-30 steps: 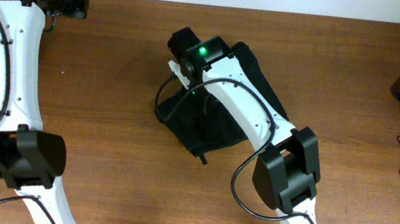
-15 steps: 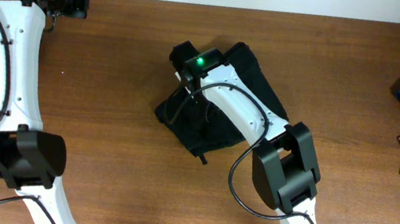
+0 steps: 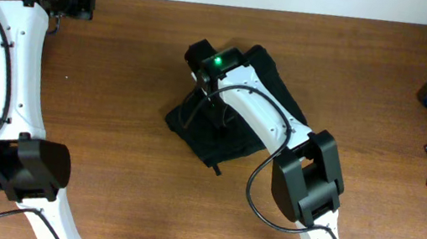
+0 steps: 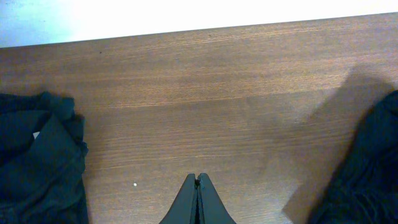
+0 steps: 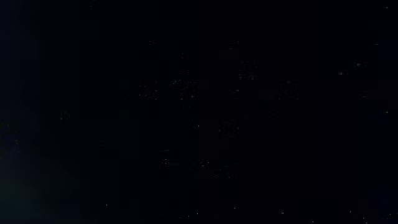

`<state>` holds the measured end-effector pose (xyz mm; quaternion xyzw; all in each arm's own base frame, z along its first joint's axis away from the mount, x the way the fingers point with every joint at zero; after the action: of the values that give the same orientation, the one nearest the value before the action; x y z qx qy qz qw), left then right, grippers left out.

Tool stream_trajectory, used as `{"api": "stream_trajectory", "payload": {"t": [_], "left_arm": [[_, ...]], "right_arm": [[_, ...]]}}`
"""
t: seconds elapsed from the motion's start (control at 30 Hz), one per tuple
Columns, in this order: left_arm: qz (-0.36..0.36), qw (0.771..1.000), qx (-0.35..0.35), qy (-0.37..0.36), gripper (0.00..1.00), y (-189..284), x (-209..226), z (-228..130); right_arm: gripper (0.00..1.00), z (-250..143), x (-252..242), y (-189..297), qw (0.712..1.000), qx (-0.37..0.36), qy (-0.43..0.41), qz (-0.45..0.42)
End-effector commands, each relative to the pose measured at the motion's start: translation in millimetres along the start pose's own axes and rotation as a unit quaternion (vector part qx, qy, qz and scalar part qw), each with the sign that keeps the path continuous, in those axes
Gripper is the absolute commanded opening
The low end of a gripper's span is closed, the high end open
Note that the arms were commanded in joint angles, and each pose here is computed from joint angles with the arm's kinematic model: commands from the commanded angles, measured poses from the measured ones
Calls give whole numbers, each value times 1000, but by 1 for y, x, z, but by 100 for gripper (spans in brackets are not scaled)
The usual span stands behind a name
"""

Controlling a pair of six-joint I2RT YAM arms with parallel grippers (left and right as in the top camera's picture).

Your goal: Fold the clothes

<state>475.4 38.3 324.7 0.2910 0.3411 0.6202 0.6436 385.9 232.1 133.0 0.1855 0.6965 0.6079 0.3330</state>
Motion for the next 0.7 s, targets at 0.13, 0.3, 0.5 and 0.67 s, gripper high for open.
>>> {"api": "stream_trajectory", "payload": {"t": [0.13, 0.3, 0.5, 0.67], "left_arm": [[-23, 1000, -14, 3, 2, 9, -6, 4], [-23, 1000, -14, 3, 2, 9, -5, 4], [-23, 1000, -9, 3, 2, 9, -5, 3], [-54, 996, 67, -13, 1, 1, -14, -25]], "right_arm": [[4, 17, -21, 49, 997, -64, -25, -17], [4, 22, -14, 84, 992, -112, -19, 48], [4, 17, 14, 87, 984, -108, 45, 133], [4, 21, 9, 87, 984, -119, 37, 128]]}}
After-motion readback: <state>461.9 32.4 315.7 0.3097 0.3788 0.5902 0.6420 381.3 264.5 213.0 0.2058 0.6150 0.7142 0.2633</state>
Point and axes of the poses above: each gripper's point midway between its finger pads, its own y axis back along the fingers, its own x axis along the line the jaws close on, z = x × y, the point moved 7 cm from there along y, back along the fingers, and after that the axes turned 7 degrees about y, right-handed, at the moved point
